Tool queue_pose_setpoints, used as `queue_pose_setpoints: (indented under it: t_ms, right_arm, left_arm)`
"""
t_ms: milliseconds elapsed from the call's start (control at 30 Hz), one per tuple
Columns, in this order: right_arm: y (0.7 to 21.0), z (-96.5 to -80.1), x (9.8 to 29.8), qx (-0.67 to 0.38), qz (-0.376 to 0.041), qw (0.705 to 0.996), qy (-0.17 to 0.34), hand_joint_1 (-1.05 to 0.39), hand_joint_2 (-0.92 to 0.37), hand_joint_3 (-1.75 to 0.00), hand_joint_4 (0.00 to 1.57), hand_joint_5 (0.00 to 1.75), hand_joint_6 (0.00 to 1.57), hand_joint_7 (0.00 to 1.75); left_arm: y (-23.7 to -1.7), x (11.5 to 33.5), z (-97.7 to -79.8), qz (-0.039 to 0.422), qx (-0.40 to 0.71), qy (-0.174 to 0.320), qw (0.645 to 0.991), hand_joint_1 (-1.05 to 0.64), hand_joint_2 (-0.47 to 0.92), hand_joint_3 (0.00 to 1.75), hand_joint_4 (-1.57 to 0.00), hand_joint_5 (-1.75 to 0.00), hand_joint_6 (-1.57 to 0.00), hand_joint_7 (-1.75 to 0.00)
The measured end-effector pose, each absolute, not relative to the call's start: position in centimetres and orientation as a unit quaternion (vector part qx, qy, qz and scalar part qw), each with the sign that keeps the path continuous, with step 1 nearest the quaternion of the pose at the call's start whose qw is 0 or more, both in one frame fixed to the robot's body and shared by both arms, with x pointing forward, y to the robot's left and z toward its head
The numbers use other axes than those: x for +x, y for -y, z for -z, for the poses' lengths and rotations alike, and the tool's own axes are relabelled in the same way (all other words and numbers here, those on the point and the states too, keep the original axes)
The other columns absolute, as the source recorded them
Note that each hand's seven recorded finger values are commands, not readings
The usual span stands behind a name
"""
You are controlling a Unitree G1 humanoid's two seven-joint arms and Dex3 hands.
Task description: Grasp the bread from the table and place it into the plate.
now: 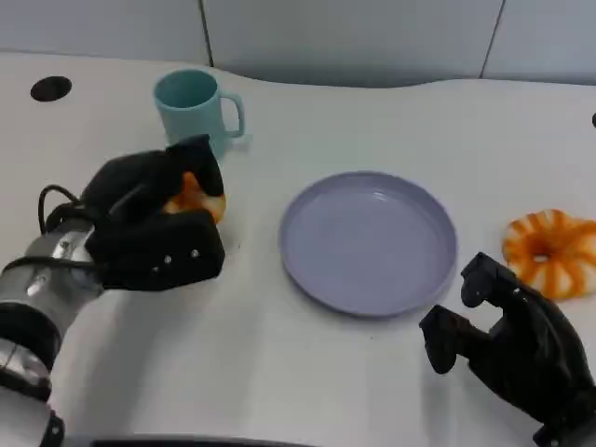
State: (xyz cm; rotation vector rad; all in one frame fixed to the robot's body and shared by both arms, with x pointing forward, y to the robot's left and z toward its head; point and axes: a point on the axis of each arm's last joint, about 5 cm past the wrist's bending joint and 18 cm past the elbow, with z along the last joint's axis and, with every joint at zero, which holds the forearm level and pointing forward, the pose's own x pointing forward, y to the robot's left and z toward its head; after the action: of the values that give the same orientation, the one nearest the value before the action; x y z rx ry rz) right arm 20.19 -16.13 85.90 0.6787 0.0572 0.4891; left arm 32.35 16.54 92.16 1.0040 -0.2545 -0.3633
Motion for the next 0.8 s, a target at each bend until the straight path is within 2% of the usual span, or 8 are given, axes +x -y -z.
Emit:
queue_pose_setpoints:
  t_ms: [167,400,800]
  right_arm:
    - [16.2,-85.7,20.2,0.332,-0.235,0.913,-0.032,-0.41,-0.87,0.00,0.89,1.75,0.66,1.75]
    - [16.1,-85.8,20.6,0.332,-0.236,0.913,-0.030,-0.42,-0.86,0.00,0.89,1.75,0.66,1.75]
    - [15.3,-85.7,21.1,0.342,-0.239,0.908,-0.032,-0.39,-0.88,-0.01,0.88,1.75,0.64,1.75]
  left_arm:
    - [-16.6,32.5,-92.7,0.169,0.472,0.138,0.854,0.15,0.87,0.00,-0.68,-1.75,-0.48,-1.75]
    - [-15.5,33.0,-94.3,0.186,0.460,0.192,0.847,0.20,0.85,0.00,-0.75,-1.75,-0.54,-1.75]
    - [-8.8,33.0,-96.7,0.280,0.406,0.307,0.814,0.41,0.75,0.01,-1.02,-1.75,-0.79,-1.75]
